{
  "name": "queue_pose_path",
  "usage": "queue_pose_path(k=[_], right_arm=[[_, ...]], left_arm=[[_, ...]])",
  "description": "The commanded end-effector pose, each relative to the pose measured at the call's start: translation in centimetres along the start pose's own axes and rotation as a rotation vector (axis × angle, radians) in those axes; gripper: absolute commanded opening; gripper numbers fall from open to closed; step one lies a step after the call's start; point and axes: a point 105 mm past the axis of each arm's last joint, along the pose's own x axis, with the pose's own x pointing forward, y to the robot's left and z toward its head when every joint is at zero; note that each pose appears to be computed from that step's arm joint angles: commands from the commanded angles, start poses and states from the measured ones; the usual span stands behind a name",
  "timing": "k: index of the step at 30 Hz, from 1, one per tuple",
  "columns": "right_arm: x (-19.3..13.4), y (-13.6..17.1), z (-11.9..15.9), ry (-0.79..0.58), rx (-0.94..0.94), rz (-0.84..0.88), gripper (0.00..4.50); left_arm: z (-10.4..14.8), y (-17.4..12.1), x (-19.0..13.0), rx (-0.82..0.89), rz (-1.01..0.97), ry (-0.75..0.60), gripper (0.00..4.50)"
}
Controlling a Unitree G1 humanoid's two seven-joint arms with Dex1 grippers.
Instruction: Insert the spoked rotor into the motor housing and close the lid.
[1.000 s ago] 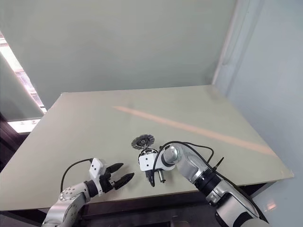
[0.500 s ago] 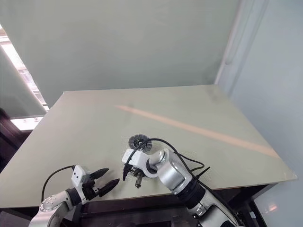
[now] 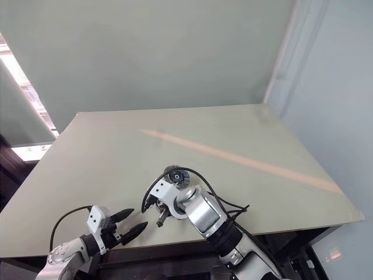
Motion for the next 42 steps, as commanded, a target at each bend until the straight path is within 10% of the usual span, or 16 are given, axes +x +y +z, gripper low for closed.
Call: queue_pose_path(k=[1, 7, 20, 42], right_arm=[[-0.3, 0.4, 1.8, -0.062, -0.029, -0.004, 0.07], [-0.1, 0.2, 1.8, -0.070, -0.043, -0.009, 0.07], [-1.6, 1.2, 3.1, -0.100, -0.168, 0.091, 4.47], [-3.7, -2.1, -0.7, 0.138, -0.793, 0.220, 4.47]], left_arm=[[1.1, -0.3, 0.3, 0.032, -0.014, -0.031, 4.50], [1.0, -0.4, 0.6, 0.038, -0.019, -0.026, 4.50], [0.9, -0.5, 0.8, 0.054, -0.029, -0.010, 4.50], [0.8, -0.9, 0.9, 0.066, -0.042, 0.001, 4.50]])
